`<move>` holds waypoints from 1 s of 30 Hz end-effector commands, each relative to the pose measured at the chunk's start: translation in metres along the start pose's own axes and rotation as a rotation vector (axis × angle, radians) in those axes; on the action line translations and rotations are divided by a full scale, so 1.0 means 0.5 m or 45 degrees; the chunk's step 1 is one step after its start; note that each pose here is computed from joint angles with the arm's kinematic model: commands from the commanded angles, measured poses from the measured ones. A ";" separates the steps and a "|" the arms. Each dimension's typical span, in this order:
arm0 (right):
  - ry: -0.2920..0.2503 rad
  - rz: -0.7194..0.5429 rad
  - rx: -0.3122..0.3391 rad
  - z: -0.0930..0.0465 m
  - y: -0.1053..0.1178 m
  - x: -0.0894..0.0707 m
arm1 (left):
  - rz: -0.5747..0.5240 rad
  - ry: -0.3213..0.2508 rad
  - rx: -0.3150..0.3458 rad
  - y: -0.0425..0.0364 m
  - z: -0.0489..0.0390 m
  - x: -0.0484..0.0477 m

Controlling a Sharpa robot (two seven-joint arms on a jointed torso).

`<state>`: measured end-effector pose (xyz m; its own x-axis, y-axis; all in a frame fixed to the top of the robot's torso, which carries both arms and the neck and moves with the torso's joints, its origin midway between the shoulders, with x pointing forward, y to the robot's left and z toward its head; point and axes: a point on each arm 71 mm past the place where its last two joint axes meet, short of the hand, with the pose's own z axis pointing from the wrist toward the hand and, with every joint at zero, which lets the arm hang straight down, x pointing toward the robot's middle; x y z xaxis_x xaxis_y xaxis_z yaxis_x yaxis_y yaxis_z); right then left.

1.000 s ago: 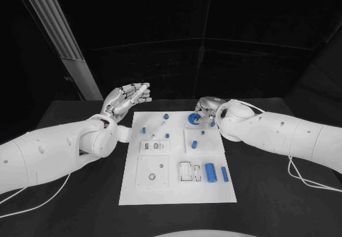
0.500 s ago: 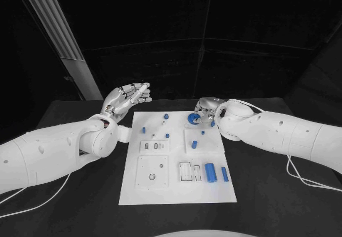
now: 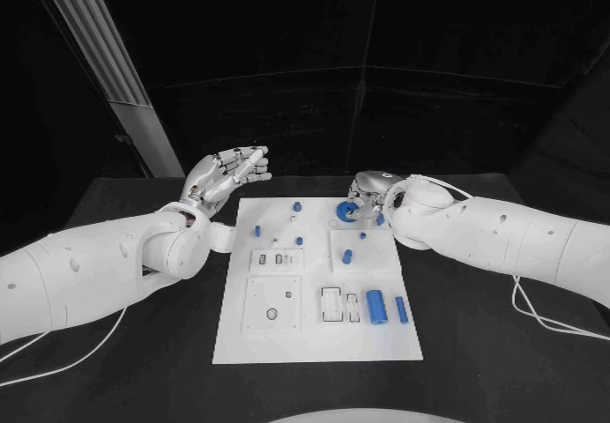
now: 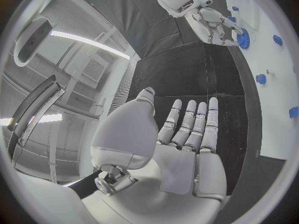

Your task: Assemble the parts on the task board

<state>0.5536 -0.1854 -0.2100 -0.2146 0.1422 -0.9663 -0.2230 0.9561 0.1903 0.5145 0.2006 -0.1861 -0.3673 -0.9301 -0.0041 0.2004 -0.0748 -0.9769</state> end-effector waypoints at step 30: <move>-0.277 0.215 -0.336 -0.068 0.093 -0.036 | 0.001 0.002 0.256 -0.028 0.003 -0.002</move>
<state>0.5163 -0.1579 -0.1822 -0.0866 0.3590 -0.9293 -0.4053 0.8394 0.3621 0.5173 0.2019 -0.1865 -0.3603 -0.9328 -0.0092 0.2034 -0.0689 -0.9767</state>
